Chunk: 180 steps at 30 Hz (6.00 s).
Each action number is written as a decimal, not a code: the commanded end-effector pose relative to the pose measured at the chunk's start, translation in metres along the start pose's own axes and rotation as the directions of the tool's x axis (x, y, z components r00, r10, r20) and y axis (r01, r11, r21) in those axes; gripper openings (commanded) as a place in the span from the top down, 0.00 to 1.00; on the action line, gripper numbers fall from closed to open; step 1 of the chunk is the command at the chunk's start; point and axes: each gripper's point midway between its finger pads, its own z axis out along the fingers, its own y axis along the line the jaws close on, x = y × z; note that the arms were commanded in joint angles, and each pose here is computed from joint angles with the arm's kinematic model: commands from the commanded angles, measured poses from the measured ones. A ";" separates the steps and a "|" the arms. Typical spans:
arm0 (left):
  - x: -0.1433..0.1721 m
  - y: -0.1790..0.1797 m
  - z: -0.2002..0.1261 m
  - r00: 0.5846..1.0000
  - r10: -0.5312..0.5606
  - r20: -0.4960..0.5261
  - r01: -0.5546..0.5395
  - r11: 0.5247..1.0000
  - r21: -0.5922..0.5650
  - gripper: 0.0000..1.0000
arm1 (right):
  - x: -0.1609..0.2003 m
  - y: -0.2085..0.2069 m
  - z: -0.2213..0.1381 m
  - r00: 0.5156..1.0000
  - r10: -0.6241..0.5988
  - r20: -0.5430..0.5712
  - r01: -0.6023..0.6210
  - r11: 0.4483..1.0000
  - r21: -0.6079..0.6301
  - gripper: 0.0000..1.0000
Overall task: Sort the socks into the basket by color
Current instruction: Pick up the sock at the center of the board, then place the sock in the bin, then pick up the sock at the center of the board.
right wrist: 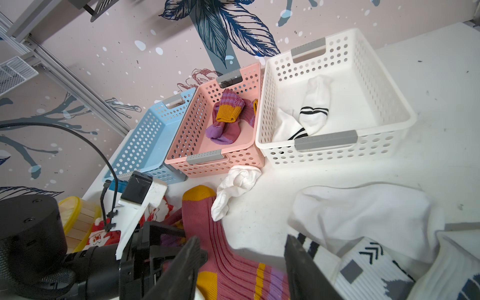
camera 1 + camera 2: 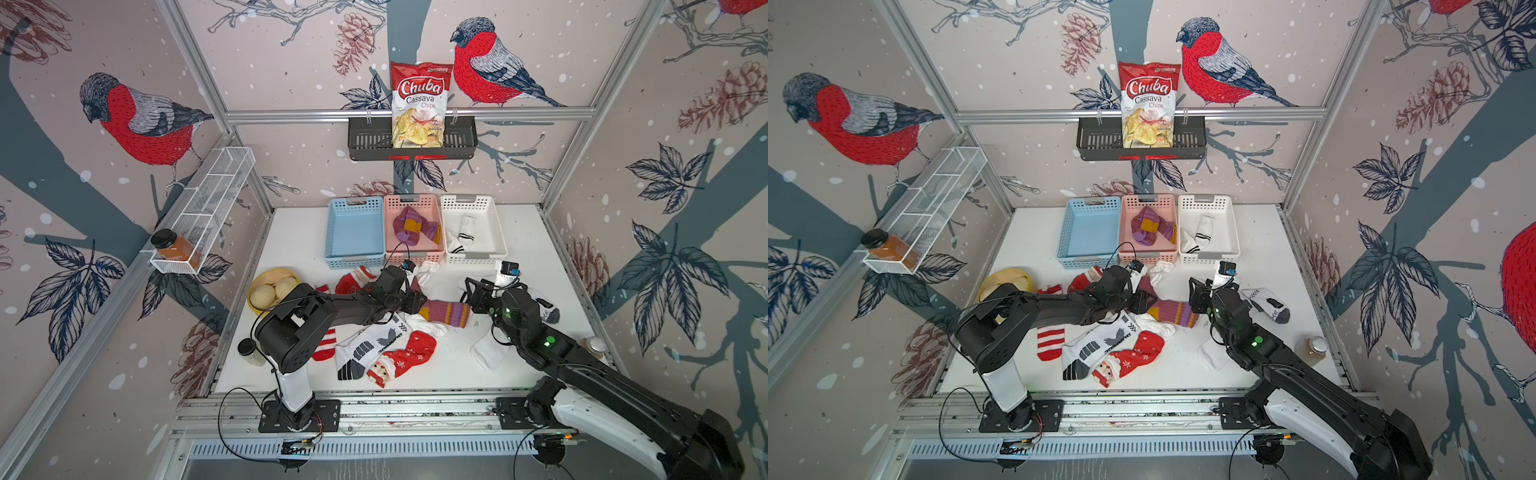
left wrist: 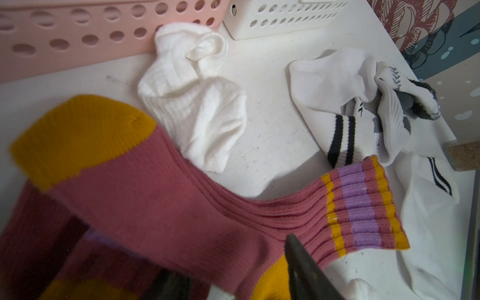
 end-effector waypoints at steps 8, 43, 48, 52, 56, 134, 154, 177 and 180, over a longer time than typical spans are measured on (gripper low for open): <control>-0.022 -0.011 -0.019 0.990 0.096 0.100 -0.100 0.994 0.032 0.90 | -0.001 -0.007 -0.005 1.000 0.017 0.021 -0.017 1.000 0.018 0.45; -0.149 -0.052 -0.182 0.729 0.531 0.432 -0.497 0.845 -0.200 1.00 | 0.001 -0.008 -0.010 0.999 0.036 0.037 -0.036 0.999 -0.008 0.45; -0.162 -0.056 -0.194 0.712 0.527 0.463 -0.488 0.846 -0.214 1.00 | 0.003 -0.006 -0.010 0.999 0.039 0.035 -0.039 0.999 -0.023 0.45; -0.168 -0.059 -0.200 0.697 0.524 0.489 -0.484 0.847 -0.219 1.00 | 0.002 -0.005 -0.010 0.999 0.036 0.034 -0.035 0.999 -0.028 0.45; -0.176 -0.058 -0.202 0.692 0.522 0.499 -0.469 0.850 -0.239 1.00 | 0.002 -0.004 -0.010 0.999 0.035 0.031 -0.034 0.999 -0.032 0.45; -0.206 0.109 0.007 0.976 0.146 0.162 -0.094 0.951 -0.294 0.92 | 0.004 -0.008 -0.015 0.998 0.053 0.024 -0.053 0.998 -0.018 0.44; -0.222 0.088 -0.038 0.945 0.182 0.272 -0.101 0.952 -0.288 0.55 | 0.003 -0.005 -0.011 0.999 0.040 0.021 -0.040 0.999 -0.023 0.43; -0.103 0.060 -0.114 0.946 0.095 0.310 0.016 0.942 -0.336 0.51 | 0.003 0.007 0.008 1.000 0.020 0.002 -0.020 0.998 -0.055 0.42; -0.080 0.060 -0.114 0.958 0.066 0.281 0.035 0.939 -0.341 0.50 | 0.004 0.009 0.011 1.000 0.019 -0.005 -0.019 0.998 -0.061 0.42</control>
